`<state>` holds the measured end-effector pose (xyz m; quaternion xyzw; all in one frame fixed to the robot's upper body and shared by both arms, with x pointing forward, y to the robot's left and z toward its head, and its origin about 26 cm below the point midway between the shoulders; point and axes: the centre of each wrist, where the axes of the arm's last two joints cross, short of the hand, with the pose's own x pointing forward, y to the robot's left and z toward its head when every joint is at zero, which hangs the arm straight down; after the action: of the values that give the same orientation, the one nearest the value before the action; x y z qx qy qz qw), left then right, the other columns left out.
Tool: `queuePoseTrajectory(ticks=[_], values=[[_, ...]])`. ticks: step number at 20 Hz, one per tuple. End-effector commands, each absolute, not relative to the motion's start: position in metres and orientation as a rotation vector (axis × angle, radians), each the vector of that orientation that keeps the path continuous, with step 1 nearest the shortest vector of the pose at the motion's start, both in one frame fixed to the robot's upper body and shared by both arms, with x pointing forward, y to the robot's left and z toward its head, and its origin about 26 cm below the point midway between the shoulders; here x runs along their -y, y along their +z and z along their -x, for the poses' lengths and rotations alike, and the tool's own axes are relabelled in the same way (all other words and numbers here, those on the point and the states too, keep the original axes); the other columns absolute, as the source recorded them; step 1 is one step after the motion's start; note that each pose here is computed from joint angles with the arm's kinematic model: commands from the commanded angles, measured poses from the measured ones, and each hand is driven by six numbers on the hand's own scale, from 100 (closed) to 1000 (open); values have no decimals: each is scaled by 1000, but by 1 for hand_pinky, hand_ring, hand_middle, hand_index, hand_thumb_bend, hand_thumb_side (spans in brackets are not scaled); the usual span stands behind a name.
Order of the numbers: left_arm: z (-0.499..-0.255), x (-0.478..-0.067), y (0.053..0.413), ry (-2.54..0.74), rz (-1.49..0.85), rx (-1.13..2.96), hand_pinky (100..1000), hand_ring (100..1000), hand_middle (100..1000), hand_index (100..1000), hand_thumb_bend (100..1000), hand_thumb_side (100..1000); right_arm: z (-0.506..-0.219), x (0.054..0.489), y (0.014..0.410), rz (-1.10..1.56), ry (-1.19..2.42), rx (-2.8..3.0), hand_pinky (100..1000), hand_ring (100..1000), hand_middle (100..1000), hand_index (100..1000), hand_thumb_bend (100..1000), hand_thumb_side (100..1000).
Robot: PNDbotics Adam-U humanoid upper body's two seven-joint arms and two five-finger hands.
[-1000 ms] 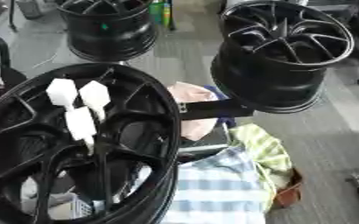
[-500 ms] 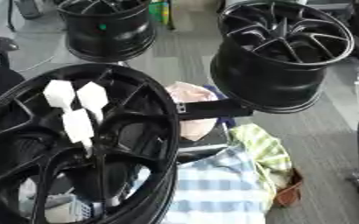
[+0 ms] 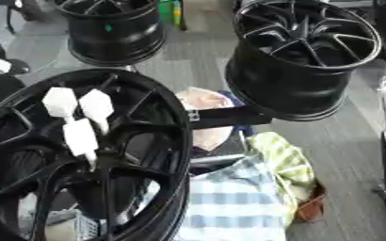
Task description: Pull the pin out of the wheel hub.
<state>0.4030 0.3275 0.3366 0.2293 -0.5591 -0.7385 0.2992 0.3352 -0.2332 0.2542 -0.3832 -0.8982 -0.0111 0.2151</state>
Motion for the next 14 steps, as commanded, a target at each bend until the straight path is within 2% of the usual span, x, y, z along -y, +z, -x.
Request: queuePoseTrajectory(ticks=[1, 14], values=[[-398, -329, 347, -2225, -575, 1356, 915, 861, 802, 894, 433, 459, -335, 235, 263, 1070, -26, 2523, 743, 736, 674, 829, 100, 626], [-400, -322, 319, -2307, -478, 1266, 911, 860, 804, 896, 438, 485, -335, 235, 262, 1059, -38, 2532, 741, 733, 671, 827, 100, 629]])
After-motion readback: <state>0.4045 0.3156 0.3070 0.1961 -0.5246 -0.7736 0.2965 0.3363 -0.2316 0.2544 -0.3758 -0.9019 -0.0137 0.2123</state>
